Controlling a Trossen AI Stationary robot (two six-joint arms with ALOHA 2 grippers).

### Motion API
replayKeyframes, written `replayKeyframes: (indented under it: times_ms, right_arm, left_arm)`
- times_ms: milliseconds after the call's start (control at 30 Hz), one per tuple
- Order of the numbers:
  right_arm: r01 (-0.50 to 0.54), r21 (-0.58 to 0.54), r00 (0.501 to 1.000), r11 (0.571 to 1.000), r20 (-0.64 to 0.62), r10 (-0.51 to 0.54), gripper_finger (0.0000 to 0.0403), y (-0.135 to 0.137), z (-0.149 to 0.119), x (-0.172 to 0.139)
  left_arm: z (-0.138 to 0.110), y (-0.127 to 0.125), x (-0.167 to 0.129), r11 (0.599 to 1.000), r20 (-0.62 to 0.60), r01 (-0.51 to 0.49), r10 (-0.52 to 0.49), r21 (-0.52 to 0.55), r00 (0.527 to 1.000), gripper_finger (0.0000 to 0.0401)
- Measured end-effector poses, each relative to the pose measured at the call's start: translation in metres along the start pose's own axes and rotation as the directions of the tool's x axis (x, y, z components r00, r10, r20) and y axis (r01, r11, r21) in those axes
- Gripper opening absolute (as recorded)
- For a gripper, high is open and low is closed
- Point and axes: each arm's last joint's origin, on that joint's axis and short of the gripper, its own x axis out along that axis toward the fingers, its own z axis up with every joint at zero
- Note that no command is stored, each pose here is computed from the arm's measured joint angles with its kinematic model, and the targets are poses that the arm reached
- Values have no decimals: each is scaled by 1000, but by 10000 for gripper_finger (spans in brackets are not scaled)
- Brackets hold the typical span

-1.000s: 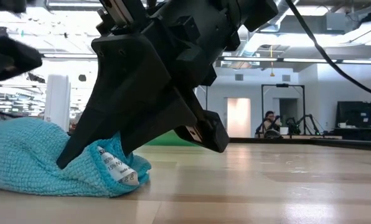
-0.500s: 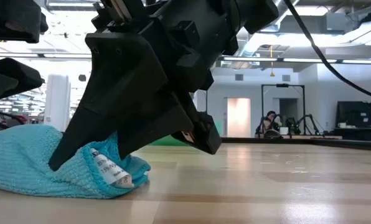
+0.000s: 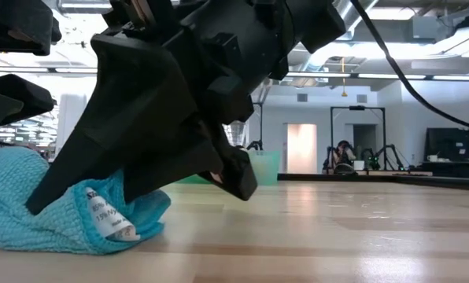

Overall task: Roll microfiber towels into tight, uniform cylinder then place into a basket
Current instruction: Fold the blue towel

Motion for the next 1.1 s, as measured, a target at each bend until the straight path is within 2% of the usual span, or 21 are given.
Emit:
replayKeyframes:
  times_ms: [500, 767, 900, 1000, 1100]
  right_arm:
    - [-12, 2, 1000, 1000, -12, 12, 61, 0, 1, 0]
    - [-26, 11, 999, 1000, -19, 26, 135, -3, 6, -2]
    - [-101, 27, 990, 995, -95, 103, 175, -6, 9, -4]
    - [-135, 79, 980, 988, -137, 145, 193, -9, 12, -5]
    - [-141, 65, 978, 988, -146, 149, 201, -5, 14, -12]
  left_arm:
    - [0, 0, 1, 1000, -4, 2, -2, 0, 1000, 157]
    - [-1, 0, 1, 1000, -5, 1, -1, 1, 1000, 157]
    - [-1, 0, 1, 1000, -6, 0, 0, -12, 1000, 157]
    - [-1, 0, 1, 1000, -6, -1, 0, -13, 1000, 157]
    - [-1, 0, 1, 1000, -6, -1, 1, -13, 1000, 157]
